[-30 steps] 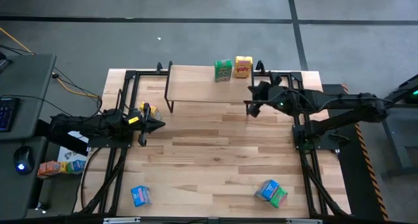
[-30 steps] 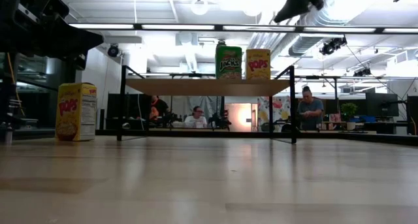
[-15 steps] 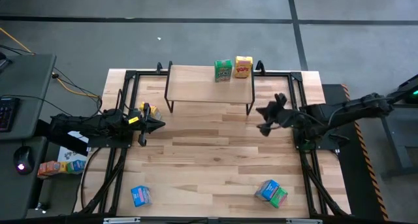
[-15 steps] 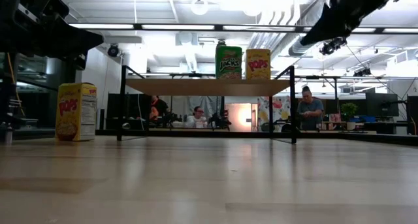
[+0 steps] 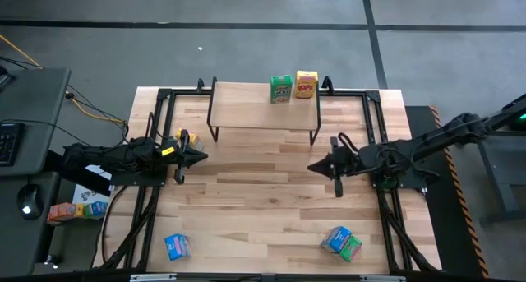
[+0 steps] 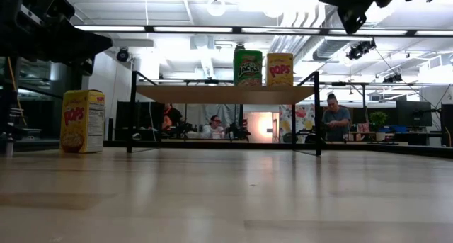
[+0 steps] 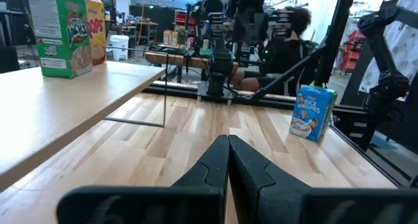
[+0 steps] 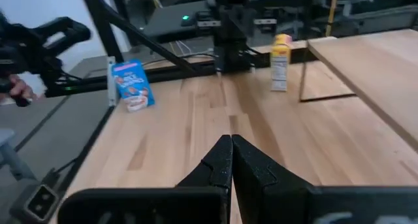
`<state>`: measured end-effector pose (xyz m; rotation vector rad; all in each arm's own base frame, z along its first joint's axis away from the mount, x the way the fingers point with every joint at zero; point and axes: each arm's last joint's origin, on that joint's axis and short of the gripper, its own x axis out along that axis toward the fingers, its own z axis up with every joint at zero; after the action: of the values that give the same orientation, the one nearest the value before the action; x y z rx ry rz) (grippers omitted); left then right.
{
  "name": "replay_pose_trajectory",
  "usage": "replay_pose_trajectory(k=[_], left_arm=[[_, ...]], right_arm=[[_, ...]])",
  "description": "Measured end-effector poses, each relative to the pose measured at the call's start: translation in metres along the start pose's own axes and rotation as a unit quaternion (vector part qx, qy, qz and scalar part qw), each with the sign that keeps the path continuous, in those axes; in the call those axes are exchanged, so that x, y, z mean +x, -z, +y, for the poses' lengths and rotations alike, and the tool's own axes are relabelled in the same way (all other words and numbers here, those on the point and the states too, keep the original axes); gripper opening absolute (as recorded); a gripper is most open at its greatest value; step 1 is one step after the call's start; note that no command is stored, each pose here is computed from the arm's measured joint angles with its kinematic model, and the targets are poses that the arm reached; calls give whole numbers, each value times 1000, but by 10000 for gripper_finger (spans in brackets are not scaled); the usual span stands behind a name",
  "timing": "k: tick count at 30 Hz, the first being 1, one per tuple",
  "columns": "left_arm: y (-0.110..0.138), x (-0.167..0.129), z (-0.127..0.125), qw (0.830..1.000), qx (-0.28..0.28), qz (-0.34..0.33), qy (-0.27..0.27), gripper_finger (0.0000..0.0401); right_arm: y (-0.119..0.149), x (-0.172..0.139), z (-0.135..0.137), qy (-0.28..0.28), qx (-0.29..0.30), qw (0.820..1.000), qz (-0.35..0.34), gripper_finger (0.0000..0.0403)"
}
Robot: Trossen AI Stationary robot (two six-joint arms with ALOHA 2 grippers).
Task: Stack cereal on shelf
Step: Move the right blue cereal box to the middle right of the table
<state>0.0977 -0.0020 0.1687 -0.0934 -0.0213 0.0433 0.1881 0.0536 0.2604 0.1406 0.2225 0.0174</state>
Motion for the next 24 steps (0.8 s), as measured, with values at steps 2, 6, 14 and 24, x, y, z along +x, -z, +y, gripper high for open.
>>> replay_pose_trajectory(k=[2, 6, 14, 24], left_arm=[[-3, 0, 0, 1000, -1, -14, -1, 0], [-12, -1, -1, 998, -16, -64, 7, 0], [-32, -3, -2, 984, -74, -162, 6, 16], [-39, 14, -8, 991, -65, -111, 31, 172]], right_arm=[[0, 3, 2, -3, 0, 1000, -4, 0], [3, 8, 3, -2, -1, 1000, 5, 0], [8, 14, 3, 6, -9, 1000, 18, 0], [-12, 14, -1, -39, 38, 996, -70, 40]])
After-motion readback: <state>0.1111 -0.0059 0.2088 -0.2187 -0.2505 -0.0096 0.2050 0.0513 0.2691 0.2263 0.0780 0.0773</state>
